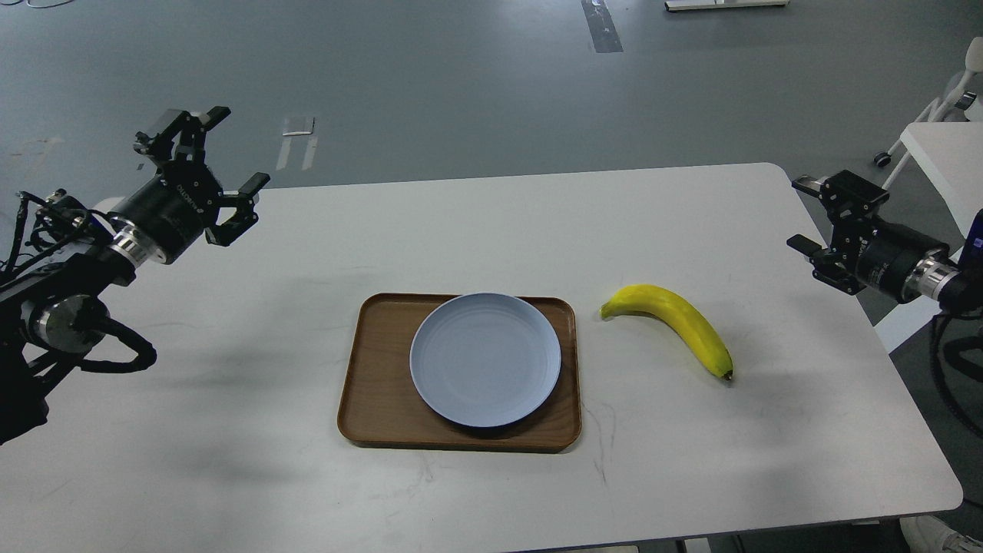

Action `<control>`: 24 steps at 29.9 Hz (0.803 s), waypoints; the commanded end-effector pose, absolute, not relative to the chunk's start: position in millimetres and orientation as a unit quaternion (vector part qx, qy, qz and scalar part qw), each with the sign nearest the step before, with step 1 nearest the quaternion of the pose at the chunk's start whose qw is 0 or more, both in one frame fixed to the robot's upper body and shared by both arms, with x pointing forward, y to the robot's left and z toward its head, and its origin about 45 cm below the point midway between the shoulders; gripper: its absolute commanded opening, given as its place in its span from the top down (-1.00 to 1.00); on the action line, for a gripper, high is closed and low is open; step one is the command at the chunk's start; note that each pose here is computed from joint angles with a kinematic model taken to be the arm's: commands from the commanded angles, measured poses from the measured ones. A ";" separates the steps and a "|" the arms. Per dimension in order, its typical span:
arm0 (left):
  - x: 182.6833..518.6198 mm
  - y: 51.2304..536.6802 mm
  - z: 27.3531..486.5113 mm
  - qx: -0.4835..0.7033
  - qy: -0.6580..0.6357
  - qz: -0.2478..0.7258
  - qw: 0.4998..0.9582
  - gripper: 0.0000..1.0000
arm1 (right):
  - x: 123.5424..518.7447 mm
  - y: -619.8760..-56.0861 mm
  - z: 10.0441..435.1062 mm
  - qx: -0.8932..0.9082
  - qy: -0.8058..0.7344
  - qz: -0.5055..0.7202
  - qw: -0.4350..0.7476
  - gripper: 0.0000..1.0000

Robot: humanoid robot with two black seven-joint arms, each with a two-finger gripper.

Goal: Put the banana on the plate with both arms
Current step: 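Reach the right gripper down to the banana and grasp it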

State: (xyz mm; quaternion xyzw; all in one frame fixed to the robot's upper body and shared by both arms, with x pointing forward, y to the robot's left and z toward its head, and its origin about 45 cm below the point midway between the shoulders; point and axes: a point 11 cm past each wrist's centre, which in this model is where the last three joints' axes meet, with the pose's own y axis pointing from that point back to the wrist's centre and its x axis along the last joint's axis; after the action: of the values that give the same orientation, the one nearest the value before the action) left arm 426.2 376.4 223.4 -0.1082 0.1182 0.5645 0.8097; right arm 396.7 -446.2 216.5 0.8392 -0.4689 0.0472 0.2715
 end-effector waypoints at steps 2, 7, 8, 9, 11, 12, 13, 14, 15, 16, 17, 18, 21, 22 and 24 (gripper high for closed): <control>425.2 380.1 224.6 -0.118 0.118 0.569 0.805 -1.00 | 410.5 -427.0 237.9 0.840 -0.372 0.145 0.368 -1.00; 426.0 377.4 226.8 -0.121 0.118 0.566 0.807 -1.00 | 408.3 -385.9 228.2 0.829 -0.222 0.230 0.459 -1.00; 426.6 377.3 227.8 -0.122 0.117 0.566 0.807 -1.00 | 406.6 -381.9 222.9 0.827 -0.204 0.233 0.469 -1.00; 426.4 376.7 227.6 -0.121 0.118 0.565 0.808 -1.00 | 405.7 -373.4 215.1 0.821 -0.169 0.240 0.489 -1.00; 426.5 376.9 227.9 -0.122 0.117 0.565 0.808 -1.00 | 403.7 -364.5 206.0 0.812 -0.122 0.246 0.515 -1.00; 426.5 376.9 227.9 -0.122 0.117 0.565 0.808 -1.00 | 403.6 -361.4 204.2 0.804 -0.099 0.250 0.530 -1.00; 426.5 376.9 227.9 -0.122 0.117 0.565 0.808 -1.00 | 403.7 -359.5 203.0 0.800 -0.087 0.252 0.537 -1.00; 426.6 377.3 227.8 -0.122 0.117 0.566 0.807 -1.00 | 404.0 -356.3 201.9 0.797 -0.076 0.255 0.542 -1.00; 426.6 376.2 227.6 -0.122 0.118 0.565 0.808 -1.00 | 403.2 -347.9 196.7 0.794 -0.055 0.257 0.548 -1.00; 426.7 375.9 227.2 -0.122 0.118 0.565 0.808 -1.00 | 402.0 -344.2 193.0 0.793 -0.044 0.257 0.550 -1.00; 426.9 374.1 226.8 -0.124 0.120 0.563 0.808 -1.00 | 400.5 -339.5 187.9 0.790 -0.028 0.257 0.556 -1.00; 427.1 373.6 227.0 -0.125 0.120 0.563 0.808 -1.00 | 400.0 -333.6 183.8 0.788 -0.014 0.260 0.559 -1.00; 427.1 374.8 227.1 -0.125 0.120 0.564 0.807 -1.00 | 399.4 -321.8 178.3 0.788 0.003 0.263 0.557 -1.00; 427.1 375.8 226.9 -0.124 0.119 0.566 0.807 -1.00 | 398.7 -316.8 174.6 0.787 0.011 0.264 0.557 -1.00; 427.1 376.3 226.8 -0.124 0.119 0.566 0.806 -1.00 | 398.1 -312.8 168.3 0.783 0.023 0.263 0.563 -1.00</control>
State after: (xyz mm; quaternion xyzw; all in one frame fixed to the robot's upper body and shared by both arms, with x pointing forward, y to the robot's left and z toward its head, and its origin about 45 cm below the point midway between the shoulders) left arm 427.2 375.0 227.0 -0.1245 0.1194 0.5647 0.8071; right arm 399.2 -320.8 176.6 0.7871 0.0049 0.2628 0.5580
